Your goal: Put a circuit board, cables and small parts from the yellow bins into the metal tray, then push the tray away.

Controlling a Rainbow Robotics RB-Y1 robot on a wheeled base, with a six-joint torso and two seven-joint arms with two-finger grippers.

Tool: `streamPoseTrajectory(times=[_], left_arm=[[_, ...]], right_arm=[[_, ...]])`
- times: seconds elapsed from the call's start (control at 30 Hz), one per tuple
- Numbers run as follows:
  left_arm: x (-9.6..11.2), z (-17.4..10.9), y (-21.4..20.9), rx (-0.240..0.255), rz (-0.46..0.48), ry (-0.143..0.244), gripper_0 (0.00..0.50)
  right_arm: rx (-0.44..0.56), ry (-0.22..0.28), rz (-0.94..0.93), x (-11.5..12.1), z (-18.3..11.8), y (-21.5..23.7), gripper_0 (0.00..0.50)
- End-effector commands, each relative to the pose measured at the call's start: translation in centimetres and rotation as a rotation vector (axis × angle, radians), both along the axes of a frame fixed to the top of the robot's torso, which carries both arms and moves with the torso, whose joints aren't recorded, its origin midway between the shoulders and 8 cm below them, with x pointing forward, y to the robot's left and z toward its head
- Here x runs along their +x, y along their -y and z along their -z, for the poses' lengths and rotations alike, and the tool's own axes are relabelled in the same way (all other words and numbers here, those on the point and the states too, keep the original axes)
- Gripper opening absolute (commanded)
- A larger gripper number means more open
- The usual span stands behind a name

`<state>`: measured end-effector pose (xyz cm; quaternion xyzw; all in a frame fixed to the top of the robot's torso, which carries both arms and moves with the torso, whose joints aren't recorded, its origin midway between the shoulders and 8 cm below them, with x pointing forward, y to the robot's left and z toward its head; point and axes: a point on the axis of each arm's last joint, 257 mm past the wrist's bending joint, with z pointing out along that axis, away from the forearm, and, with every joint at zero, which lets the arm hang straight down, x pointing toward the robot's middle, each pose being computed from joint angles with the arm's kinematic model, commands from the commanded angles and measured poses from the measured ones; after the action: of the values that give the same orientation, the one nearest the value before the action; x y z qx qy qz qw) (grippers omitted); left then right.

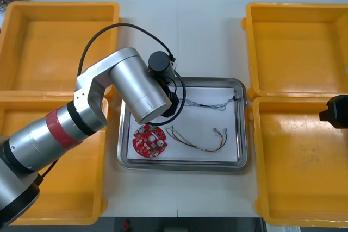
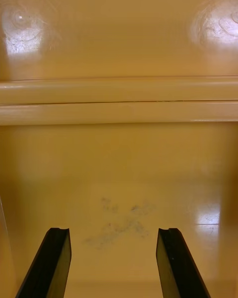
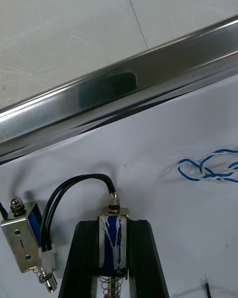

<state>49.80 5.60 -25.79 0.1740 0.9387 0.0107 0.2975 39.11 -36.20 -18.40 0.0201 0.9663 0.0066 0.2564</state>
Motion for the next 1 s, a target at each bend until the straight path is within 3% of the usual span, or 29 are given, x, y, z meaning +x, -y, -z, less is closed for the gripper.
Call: streamPoseTrajectory(times=[0.03,0.1,0.13,0.17,0.2,0.23,0.27,0.43,0.6,0.77,1.0], left_arm=[[0.6,-2.0,2.6,-0.062,-0.022,0.041,0.028],[0.6,-2.0,2.4,-0.062,-0.025,0.040,0.097],[0.6,-2.0,2.5,-0.066,-0.026,0.040,0.186],[0.6,-2.1,2.5,-0.065,-0.025,0.041,0.229],[0.6,-2.2,2.5,-0.065,-0.024,0.043,0.373],[0.6,-2.2,2.3,-0.063,-0.028,0.041,0.473],[0.6,-2.3,2.2,-0.063,-0.031,0.040,0.500],[0.2,-2.5,1.5,-0.059,-0.036,0.021,0.500],[-1.0,-4.0,0.6,-0.058,-0.046,-0.021,0.500],[-1.6,-5.9,-0.5,-0.057,-0.062,-0.027,0.500],[-1.6,-9.2,-2.1,-0.096,-0.091,-0.033,0.500]], right_arm=[[0.008,-0.017,0.070,-0.8,0.0,2.0,0.500],[0.010,-0.021,0.066,-0.9,0.1,1.9,0.500],[0.009,-0.024,0.065,-1.0,0.2,1.9,0.500],[0.008,-0.027,0.065,-1.1,0.2,2.0,0.500],[0.008,-0.030,0.065,-1.2,0.3,2.0,0.500],[0.007,-0.033,0.064,-1.3,0.3,2.1,0.500],[0.006,-0.034,0.060,-1.3,0.4,2.0,0.500],[0.004,-0.041,0.055,-1.5,0.4,2.2,0.500],[-0.001,-0.046,0.051,-1.7,0.4,2.3,0.500],[-0.005,-0.044,0.051,-1.7,0.3,2.4,0.500],[-0.029,-0.026,0.013,-1.7,-0.8,2.0,0.500]])
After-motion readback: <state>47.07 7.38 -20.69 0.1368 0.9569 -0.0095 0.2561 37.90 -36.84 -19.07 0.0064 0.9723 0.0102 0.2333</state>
